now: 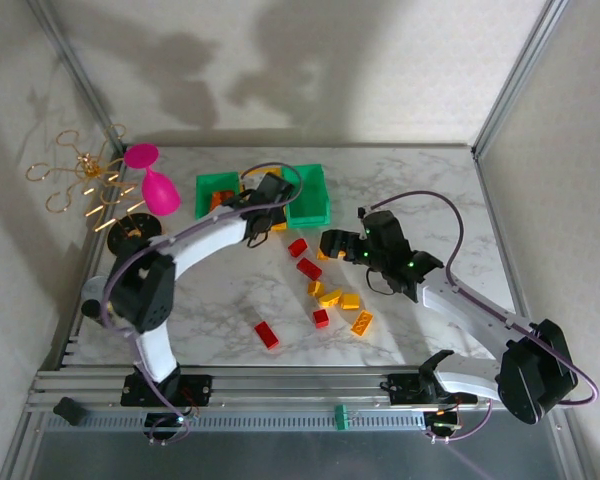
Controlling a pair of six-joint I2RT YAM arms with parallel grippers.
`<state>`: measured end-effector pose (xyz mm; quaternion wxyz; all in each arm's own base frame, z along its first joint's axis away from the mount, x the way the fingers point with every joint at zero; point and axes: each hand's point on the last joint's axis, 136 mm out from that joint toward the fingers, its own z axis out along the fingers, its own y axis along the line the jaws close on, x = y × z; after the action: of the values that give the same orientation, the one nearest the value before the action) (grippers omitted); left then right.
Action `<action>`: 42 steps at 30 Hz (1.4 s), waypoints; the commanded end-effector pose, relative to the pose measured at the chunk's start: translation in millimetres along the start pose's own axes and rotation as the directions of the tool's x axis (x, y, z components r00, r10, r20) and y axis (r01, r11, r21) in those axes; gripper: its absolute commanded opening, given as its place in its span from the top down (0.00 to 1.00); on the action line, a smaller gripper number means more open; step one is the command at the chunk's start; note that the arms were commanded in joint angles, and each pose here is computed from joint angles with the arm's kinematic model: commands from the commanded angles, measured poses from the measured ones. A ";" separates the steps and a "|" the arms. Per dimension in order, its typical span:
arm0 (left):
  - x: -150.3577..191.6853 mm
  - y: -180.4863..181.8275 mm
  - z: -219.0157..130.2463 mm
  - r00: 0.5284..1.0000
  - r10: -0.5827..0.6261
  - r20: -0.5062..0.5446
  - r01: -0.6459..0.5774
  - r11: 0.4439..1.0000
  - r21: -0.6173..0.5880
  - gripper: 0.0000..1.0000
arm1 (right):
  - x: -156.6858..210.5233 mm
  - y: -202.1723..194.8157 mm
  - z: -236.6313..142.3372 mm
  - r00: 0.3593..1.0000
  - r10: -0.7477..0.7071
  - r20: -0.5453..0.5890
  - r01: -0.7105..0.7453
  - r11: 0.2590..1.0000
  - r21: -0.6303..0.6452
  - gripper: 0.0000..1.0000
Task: Sort the legos into containers by color
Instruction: Place the lego in the container, then pick up the lego from the center of the table.
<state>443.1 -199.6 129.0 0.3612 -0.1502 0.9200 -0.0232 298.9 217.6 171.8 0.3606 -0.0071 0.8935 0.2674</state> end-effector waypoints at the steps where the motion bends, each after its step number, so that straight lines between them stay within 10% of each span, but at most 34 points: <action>1: -14.5 4.3 31.2 0.997 0.071 0.001 -0.071 0.994 -0.082 0.78 | -8.4 -5.1 -7.4 1.000 0.004 0.028 -0.005 1.000 0.025 0.02; 8: -35.4 -5.9 63.2 0.998 0.062 0.000 -0.061 0.993 -0.101 0.60 | -5.5 -13.2 -10.3 1.000 -0.009 0.023 0.008 0.999 0.044 0.01; 16: -31.2 -21.0 11.6 0.998 0.054 0.018 -0.054 0.999 -0.001 0.42 | 6.9 -21.9 -10.3 1.000 0.000 0.000 0.000 0.999 0.051 0.02; 29: 68.5 -45.6 -58.0 0.998 0.014 -0.069 -0.002 0.987 0.162 0.34 | 47.9 -42.4 -0.2 0.996 0.062 -0.070 -0.058 0.997 0.052 0.01; 42: 125.4 -65.8 -28.9 0.992 0.082 -0.091 -0.078 0.996 0.050 0.17 | 60.4 -59.1 4.6 0.993 0.086 -0.083 -0.081 0.995 0.062 0.01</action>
<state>342.2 -307.1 72.2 0.3019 -0.0812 0.9478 -0.0626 267.6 179.9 97.9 0.3046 0.0257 0.9209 0.2420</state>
